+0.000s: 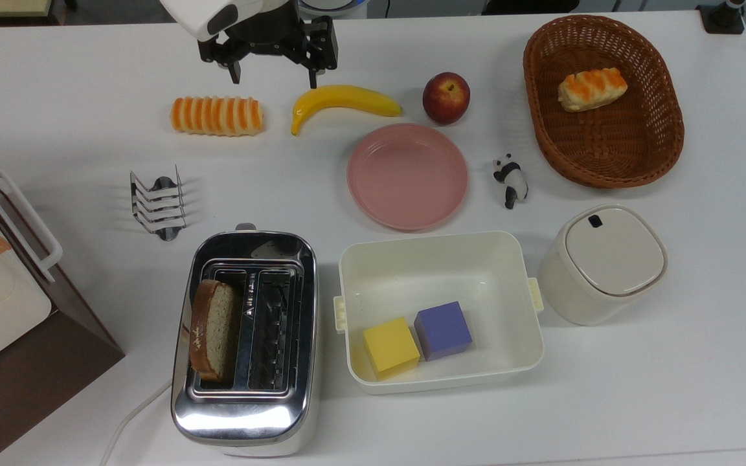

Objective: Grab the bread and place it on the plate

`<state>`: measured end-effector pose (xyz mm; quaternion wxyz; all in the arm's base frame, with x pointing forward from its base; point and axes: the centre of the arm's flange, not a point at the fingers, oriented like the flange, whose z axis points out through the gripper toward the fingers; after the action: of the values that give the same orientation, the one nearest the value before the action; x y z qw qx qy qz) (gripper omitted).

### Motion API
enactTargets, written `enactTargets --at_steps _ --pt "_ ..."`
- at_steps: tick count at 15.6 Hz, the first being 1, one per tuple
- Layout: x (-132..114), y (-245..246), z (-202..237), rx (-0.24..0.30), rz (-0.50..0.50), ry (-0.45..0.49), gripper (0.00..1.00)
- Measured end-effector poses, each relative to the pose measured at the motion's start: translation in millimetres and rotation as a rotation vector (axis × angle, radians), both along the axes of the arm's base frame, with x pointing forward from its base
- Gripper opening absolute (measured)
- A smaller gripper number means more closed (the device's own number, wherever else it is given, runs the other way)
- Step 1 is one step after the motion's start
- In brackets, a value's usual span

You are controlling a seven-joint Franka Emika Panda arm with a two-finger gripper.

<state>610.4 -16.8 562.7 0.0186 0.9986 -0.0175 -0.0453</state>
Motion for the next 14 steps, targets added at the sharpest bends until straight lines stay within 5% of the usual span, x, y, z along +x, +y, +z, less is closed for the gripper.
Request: enactTargets --at_steps 14 --pt "23.7 2.8 -9.1 0.003 0.010 -0.124 1.00"
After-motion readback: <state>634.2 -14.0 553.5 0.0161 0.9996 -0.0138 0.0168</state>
